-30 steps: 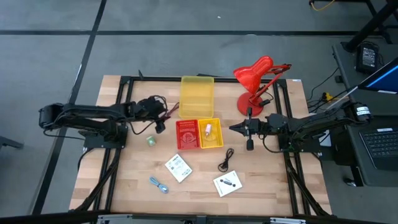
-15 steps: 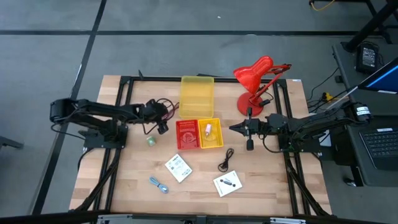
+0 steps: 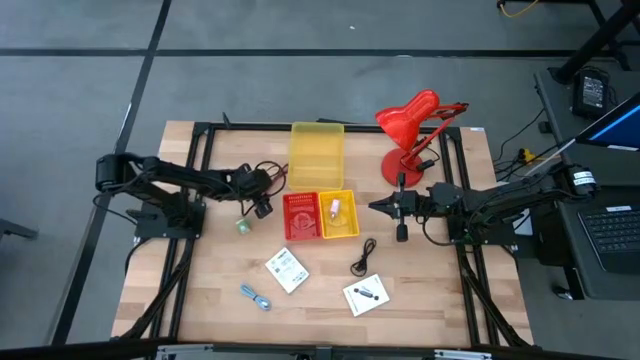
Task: Pick and place items into bin
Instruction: Put the pink cable wire into the top yellow bin
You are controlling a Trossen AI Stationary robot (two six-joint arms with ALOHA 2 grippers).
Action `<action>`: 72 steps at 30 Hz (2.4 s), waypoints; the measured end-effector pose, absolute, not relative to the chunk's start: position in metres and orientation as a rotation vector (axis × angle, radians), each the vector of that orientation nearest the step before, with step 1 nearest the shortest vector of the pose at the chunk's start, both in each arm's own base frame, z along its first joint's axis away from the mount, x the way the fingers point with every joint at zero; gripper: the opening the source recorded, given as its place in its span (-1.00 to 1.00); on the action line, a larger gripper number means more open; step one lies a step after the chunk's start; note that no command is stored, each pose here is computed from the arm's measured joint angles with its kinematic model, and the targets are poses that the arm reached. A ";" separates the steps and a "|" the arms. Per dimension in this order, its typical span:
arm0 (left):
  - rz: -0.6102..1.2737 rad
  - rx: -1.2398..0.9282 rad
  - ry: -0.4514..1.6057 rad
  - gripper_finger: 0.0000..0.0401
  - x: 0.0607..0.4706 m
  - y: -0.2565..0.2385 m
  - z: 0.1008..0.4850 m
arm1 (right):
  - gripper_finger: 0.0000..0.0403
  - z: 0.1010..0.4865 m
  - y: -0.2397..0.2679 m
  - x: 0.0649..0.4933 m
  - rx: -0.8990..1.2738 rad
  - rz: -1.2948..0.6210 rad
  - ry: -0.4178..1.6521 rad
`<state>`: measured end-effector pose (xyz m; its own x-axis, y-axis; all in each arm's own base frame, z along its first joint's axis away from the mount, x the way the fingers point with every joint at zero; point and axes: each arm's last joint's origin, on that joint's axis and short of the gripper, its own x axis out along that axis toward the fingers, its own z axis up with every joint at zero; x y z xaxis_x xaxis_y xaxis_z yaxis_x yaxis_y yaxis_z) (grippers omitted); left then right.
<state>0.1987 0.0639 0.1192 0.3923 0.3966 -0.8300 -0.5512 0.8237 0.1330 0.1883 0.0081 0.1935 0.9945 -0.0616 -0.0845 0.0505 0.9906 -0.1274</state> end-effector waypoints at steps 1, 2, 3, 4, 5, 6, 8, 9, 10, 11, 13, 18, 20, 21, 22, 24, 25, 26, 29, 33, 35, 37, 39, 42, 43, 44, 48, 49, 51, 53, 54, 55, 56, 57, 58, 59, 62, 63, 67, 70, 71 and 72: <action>0.608 -0.174 0.999 -0.05 0.200 0.064 0.118 | -1.00 0.194 0.008 0.188 -0.125 -0.056 0.088; 0.611 -0.172 0.997 -0.06 0.200 0.065 0.117 | -1.00 0.194 0.008 0.188 -0.125 -0.056 0.088; 0.614 -0.170 0.996 -0.06 0.201 0.065 0.117 | -1.00 0.194 0.008 0.188 -0.125 -0.056 0.088; 0.615 -0.170 0.994 -0.07 0.202 0.065 0.116 | -1.00 0.194 0.008 0.188 -0.125 -0.056 0.088; 0.615 -0.169 0.991 -0.07 0.202 0.065 0.116 | -1.00 0.194 0.008 0.188 -0.125 -0.056 0.088; 0.615 -0.168 0.988 -0.08 0.203 0.065 0.116 | -1.00 0.194 0.008 0.188 -0.125 -0.056 0.088; 0.615 -0.168 0.986 -0.12 0.203 0.065 0.116 | -1.00 0.194 0.008 0.188 -0.125 -0.056 0.088; 0.614 -0.169 0.986 -0.14 0.203 0.065 0.116 | -1.00 0.194 0.008 0.188 -0.125 -0.056 0.088; 0.613 -0.169 0.986 -0.17 0.203 0.065 0.116 | -1.00 0.194 0.008 0.188 -0.125 -0.056 0.088; 0.612 -0.170 0.987 -0.20 0.203 0.065 0.116 | -1.00 0.194 0.008 0.188 -0.125 -0.056 0.088; 0.608 -0.172 0.988 -0.28 0.203 0.065 0.116 | -1.00 0.194 0.008 0.188 -0.125 -0.056 0.088; 0.591 -0.178 0.992 -0.51 0.203 0.065 0.115 | -1.00 0.194 0.008 0.188 -0.125 -0.057 0.088; 0.591 -0.177 0.996 -0.61 0.202 0.064 0.115 | -1.00 0.194 0.008 0.188 -0.125 -0.056 0.088; 0.592 -0.176 0.998 -0.66 0.202 0.064 0.115 | -1.00 0.194 0.008 0.188 -0.125 -0.057 0.088; 0.595 -0.176 1.000 -0.71 0.202 0.065 0.115 | -1.00 0.194 0.008 0.188 -0.125 -0.056 0.088; 0.601 -0.173 1.002 -0.82 0.202 0.065 0.115 | -1.00 0.194 0.008 0.188 -0.125 -0.057 0.088; 0.603 -0.173 1.003 -0.87 0.201 0.065 0.115 | -1.00 0.194 0.008 0.188 -0.125 -0.056 0.088; 0.605 -0.173 1.005 -0.92 0.201 0.065 0.114 | -1.00 0.194 0.008 0.188 -0.125 -0.057 0.088; 0.613 -0.166 1.005 -0.95 0.201 0.065 0.114 | -1.00 0.194 0.008 0.188 -0.125 -0.056 0.088; 0.619 -0.164 1.007 -0.95 0.200 0.065 0.116 | -1.00 0.194 0.008 0.188 -0.125 -0.057 0.088; 0.632 -0.173 1.013 -0.96 0.197 0.064 0.117 | -1.00 0.194 0.008 0.188 -0.125 -0.056 0.088; 0.661 -0.173 1.022 -0.97 0.194 0.064 0.119 | -1.00 0.194 0.008 0.188 -0.125 -0.057 0.088; 0.695 -0.169 1.041 -0.96 0.189 0.063 0.121 | -1.00 0.194 0.008 0.188 -0.125 -0.057 0.088; 0.734 -0.170 1.045 -0.97 0.184 0.063 0.125 | -1.00 0.194 0.008 0.188 -0.125 -0.057 0.088; 0.743 -0.170 1.041 -0.97 0.183 0.063 0.127 | -1.00 0.194 0.008 0.188 -0.125 -0.057 0.088; 0.747 -0.169 1.033 -0.97 0.182 0.063 0.128 | -1.00 0.194 0.008 0.188 -0.125 -0.056 0.088; 0.736 -0.148 0.987 -0.97 0.181 0.062 0.137 | -1.00 0.194 0.008 0.188 -0.125 -0.057 0.088; 0.731 -0.140 0.974 -0.97 0.181 0.062 0.140 | -1.00 0.194 0.008 0.188 -0.125 -0.057 0.088; 0.720 -0.121 0.946 -0.97 0.180 0.062 0.146 | -1.00 0.194 0.008 0.188 -0.125 -0.057 0.088; 0.709 -0.109 0.912 -0.97 0.178 0.062 0.152 | -1.00 0.194 0.008 0.188 -0.125 -0.056 0.088; 0.702 -0.101 0.896 -0.97 0.177 0.061 0.156 | -1.00 0.194 0.008 0.188 -0.125 -0.057 0.088; 0.695 -0.094 0.878 -0.98 0.176 0.061 0.159 | -1.00 0.194 0.008 0.188 -0.125 -0.057 0.088; 0.688 -0.088 0.860 -0.98 0.175 0.061 0.163 | -1.00 0.194 0.008 0.188 -0.125 -0.057 0.088; 0.679 -0.081 0.839 -0.98 0.175 0.060 0.166 | -1.00 0.194 0.008 0.188 -0.125 -0.057 0.088; 0.663 -0.075 0.817 -0.98 0.174 0.060 0.170 | -1.00 0.194 0.008 0.188 -0.125 -0.057 0.088; 0.646 -0.068 0.795 -0.98 0.174 0.059 0.173 | -1.00 0.194 0.008 0.188 -0.125 -0.057 0.088; 0.597 -0.046 0.726 -0.98 0.171 0.058 0.184 | -1.00 0.194 0.008 0.188 -0.125 -0.057 0.088; 0.578 -0.034 0.704 -0.98 0.171 0.057 0.188 | -1.00 0.194 0.008 0.188 -0.125 -0.057 0.088; 0.503 0.006 0.598 -0.98 0.169 0.055 0.198 | -1.00 0.193 0.008 0.188 -0.126 -0.056 0.089; 0.423 0.014 0.500 -0.98 0.166 0.051 0.192 | -1.00 0.193 0.008 0.188 -0.126 -0.056 0.090; 0.395 0.012 0.460 -0.98 0.164 0.050 0.188 | -1.00 0.193 0.008 0.188 -0.126 -0.057 0.089; 0.369 0.007 0.417 -0.98 0.163 0.049 0.185 | -1.00 0.194 0.008 0.188 -0.126 -0.056 0.089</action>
<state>0.1630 0.0489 0.1855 0.8489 0.3515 -0.3947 -0.3486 0.9337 0.0817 0.1883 0.0081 0.1935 0.9945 -0.0616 -0.0853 0.0504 0.9906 -0.1274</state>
